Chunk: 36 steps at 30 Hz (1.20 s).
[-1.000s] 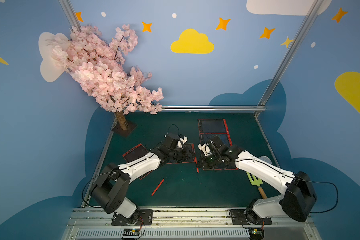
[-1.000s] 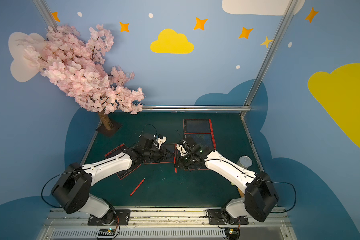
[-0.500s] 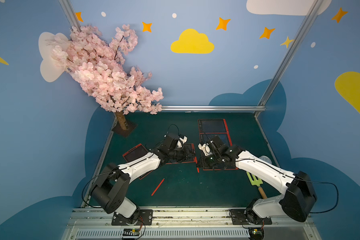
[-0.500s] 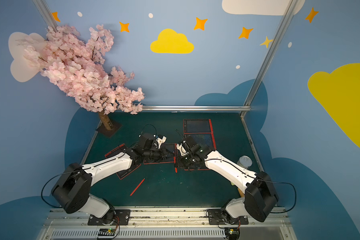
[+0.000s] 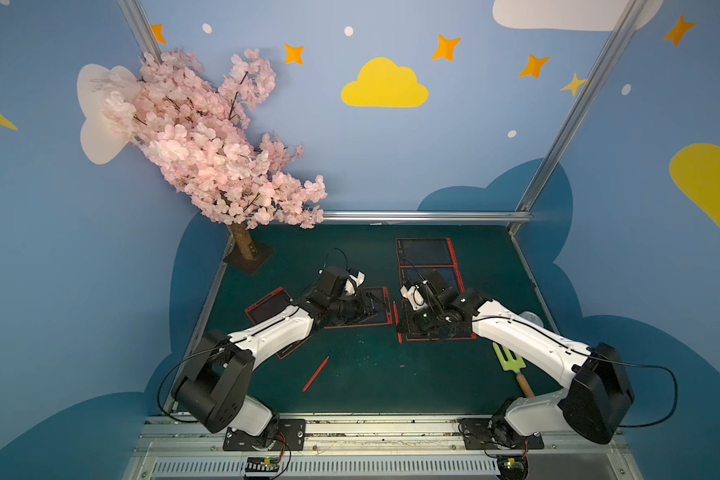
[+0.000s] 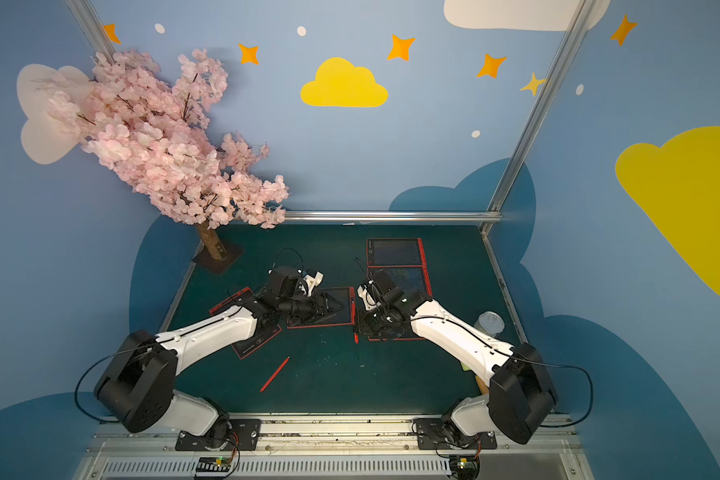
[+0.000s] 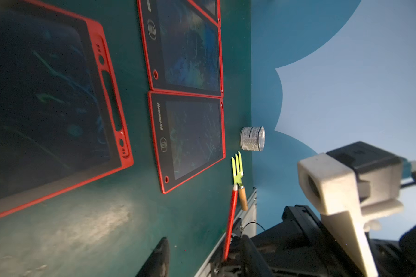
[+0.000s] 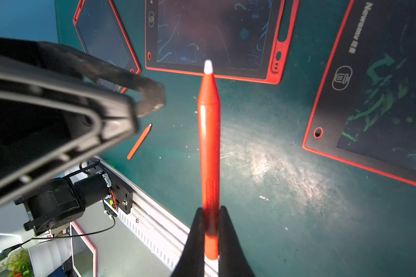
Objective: Place the stylus back onto the writing tablet
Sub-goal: Pick up the stylus from the center of the board, then place the stylus on the writing tablet.
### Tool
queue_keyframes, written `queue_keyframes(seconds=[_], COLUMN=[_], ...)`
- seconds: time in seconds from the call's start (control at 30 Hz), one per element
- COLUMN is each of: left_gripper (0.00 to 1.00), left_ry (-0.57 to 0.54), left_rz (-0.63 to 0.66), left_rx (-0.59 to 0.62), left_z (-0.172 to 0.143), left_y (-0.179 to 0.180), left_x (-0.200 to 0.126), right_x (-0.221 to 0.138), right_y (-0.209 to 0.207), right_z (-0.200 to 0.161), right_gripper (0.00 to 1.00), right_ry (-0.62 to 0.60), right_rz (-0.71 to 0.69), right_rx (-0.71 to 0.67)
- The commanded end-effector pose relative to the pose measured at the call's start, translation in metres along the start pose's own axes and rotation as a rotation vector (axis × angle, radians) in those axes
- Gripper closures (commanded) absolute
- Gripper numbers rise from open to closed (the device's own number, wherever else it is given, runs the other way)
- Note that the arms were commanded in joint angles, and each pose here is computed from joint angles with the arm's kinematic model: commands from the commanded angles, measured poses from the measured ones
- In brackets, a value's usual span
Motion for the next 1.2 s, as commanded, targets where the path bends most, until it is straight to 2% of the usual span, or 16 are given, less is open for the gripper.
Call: queue_keyframes(seconds=[0.0,0.07,0.2,0.23,0.43,0.6,0.73,1.17], left_gripper=[0.41,0.33,0.04,0.01,0.01,0.01,0.01,0.01], left_ry=[-0.014,-0.005,0.006,0.000,-0.081,-0.167,-0.218,-0.205], left_rz=[0.031,0.057,0.059,0.050,0.000,-0.037,-0.026,-0.034], left_rx=[0.121,0.181,0.301,0.335,0.514,0.598,0.611,0.610], left_z=[-0.005,-0.013,-0.030,-0.034,-0.053,-0.062,-0.063,-0.064], left_y=[0.000,0.004,0.005,0.003,-0.007,-0.010,-0.006,-0.007], left_x=[-0.021,-0.030,-0.048,-0.052,-0.082,-0.095,-0.101,-0.099], right_x=[-0.009,-0.009,-0.003,-0.001,0.017,0.039,0.055,0.094], right_y=[-0.002,-0.004,-0.005,-0.006,-0.012,-0.025,-0.035,-0.057], right_z=[0.006,0.010,0.021,0.024,0.051,0.071,0.082,0.088], right_gripper=[0.93,0.93,0.93,0.93,0.93,0.93,0.94,0.93], right_ry=[-0.012,-0.010,0.009,0.014,0.043,0.085,0.124,0.202], right_rz=[-0.015,-0.020,-0.028,-0.031,-0.056,-0.095,-0.145,-0.245], right_rx=[-0.015,-0.021,-0.026,-0.027,-0.030,-0.020,0.001,0.059])
Point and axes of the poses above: each gripper's point midway between its finger pads, its own x axis out along the fingers, its own y axis along the line the jaws close on, z = x × y, the point moved 6 cm from there along -x, back along the fingers, and after that the axes turned 9 degrees about -x, right-handed, at the moved point
